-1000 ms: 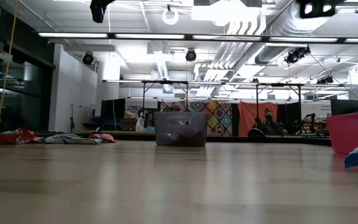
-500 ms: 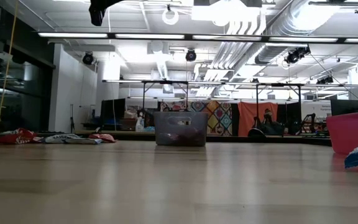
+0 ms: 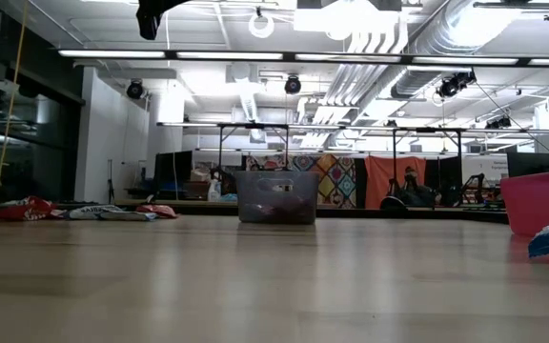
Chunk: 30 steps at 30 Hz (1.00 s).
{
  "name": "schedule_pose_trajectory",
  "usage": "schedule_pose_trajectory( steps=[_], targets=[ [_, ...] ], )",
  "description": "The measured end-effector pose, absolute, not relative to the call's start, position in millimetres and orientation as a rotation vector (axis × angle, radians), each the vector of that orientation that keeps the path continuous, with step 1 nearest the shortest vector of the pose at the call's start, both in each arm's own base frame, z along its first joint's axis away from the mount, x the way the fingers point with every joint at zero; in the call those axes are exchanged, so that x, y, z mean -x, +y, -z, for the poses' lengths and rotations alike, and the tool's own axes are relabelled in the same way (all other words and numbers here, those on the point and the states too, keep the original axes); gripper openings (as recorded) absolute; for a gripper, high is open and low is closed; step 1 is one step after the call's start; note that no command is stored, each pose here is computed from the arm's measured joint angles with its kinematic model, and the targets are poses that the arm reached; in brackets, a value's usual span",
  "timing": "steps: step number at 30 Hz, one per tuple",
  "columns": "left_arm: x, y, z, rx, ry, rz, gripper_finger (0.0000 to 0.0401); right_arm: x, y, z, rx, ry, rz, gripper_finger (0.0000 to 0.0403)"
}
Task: Sort candy
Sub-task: Put the red candy pack into the black bin
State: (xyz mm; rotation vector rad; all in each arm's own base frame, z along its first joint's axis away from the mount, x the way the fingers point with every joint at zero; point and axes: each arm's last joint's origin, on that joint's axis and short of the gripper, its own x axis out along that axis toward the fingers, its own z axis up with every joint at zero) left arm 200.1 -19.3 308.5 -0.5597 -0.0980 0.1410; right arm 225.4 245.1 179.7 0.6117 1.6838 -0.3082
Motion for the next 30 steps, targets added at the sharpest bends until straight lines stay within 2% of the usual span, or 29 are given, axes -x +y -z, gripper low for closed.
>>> schedule_pose_trajectory(
  steps=[11,13,15,19,20,24,27,30],
  targets=[
    [-200,-19,-308,0.559,-0.094,-0.142,0.0234,-224,248,-158,-0.522,1.673,0.42,0.0272],
    [-200,-19,-308,0.559,-0.092,-0.143,0.0234,-225,248,-158,-0.504,1.67,0.394,0.0248],
    [-200,-19,-308,0.559,-0.092,-0.143,0.0234,-225,248,-158,-0.492,1.673,0.378,0.0201],
    [-200,-19,-308,0.558,-0.092,-0.143,0.0234,-224,248,-158,-0.482,1.677,0.371,0.005],
    [-200,-19,-308,0.558,-0.092,-0.144,0.0234,-224,248,-159,-0.482,1.677,0.368,0.0026],
    [-200,-19,-308,0.557,-0.091,-0.144,0.0234,-227,247,-181,-0.485,1.642,0.326,0.0025],
    [-200,-19,-308,0.557,-0.091,-0.144,0.0234,-228,241,-221,-0.454,1.565,0.22,0.0006],
    [-200,-19,-308,0.555,-0.092,-0.148,0.0234,-229,229,-263,-0.398,1.418,0.089,0.001]
  ],
)
